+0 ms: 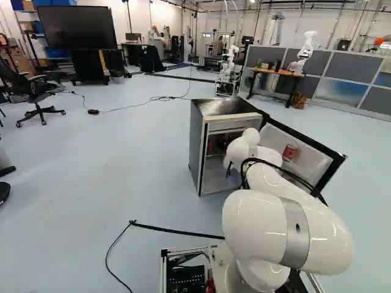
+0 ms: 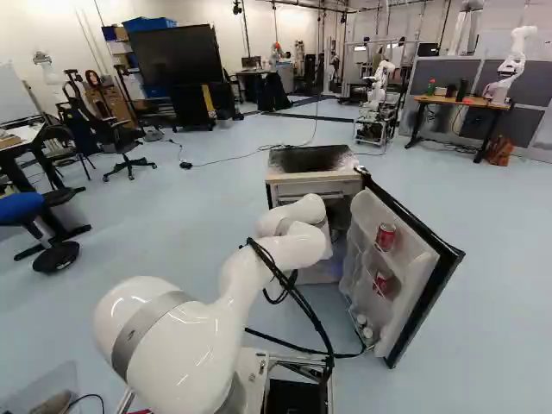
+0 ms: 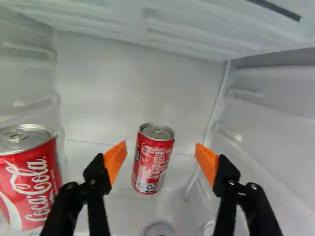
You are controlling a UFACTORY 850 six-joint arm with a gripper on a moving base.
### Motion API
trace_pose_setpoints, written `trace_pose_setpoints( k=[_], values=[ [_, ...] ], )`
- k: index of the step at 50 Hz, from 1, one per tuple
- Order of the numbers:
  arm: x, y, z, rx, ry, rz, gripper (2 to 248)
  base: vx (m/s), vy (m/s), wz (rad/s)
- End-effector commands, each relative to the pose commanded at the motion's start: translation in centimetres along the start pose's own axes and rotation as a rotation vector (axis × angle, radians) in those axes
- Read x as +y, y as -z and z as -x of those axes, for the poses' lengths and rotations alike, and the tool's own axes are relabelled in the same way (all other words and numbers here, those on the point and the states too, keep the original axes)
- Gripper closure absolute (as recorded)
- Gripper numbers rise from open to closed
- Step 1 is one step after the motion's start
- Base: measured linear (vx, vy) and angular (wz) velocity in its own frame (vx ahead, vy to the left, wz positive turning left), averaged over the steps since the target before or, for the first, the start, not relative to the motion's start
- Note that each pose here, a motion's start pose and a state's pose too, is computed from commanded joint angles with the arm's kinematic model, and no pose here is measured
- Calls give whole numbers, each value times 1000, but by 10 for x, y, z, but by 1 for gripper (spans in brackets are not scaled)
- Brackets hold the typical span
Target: Grab a drink from the fridge
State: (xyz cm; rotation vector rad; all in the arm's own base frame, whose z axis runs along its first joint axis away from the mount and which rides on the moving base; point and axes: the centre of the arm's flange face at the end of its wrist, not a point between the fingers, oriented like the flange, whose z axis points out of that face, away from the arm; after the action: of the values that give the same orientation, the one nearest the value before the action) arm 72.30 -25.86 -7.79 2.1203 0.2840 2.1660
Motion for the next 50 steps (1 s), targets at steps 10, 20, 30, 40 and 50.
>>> trace_pose_setpoints(
  k=[10, 20, 30, 40, 50],
  values=[
    [0, 0, 0, 0, 0, 0, 102, 0, 0, 0],
    [0, 0, 0, 0, 0, 0, 160, 0, 0, 0],
    [3, -3, -9, 0, 0, 0, 161, 0, 0, 0],
    [6, -4, -20, -7, -4, -1, 161, 0, 0, 0],
    [7, 6, -28, -47, -23, -4, 161, 0, 0, 0]
  ],
)
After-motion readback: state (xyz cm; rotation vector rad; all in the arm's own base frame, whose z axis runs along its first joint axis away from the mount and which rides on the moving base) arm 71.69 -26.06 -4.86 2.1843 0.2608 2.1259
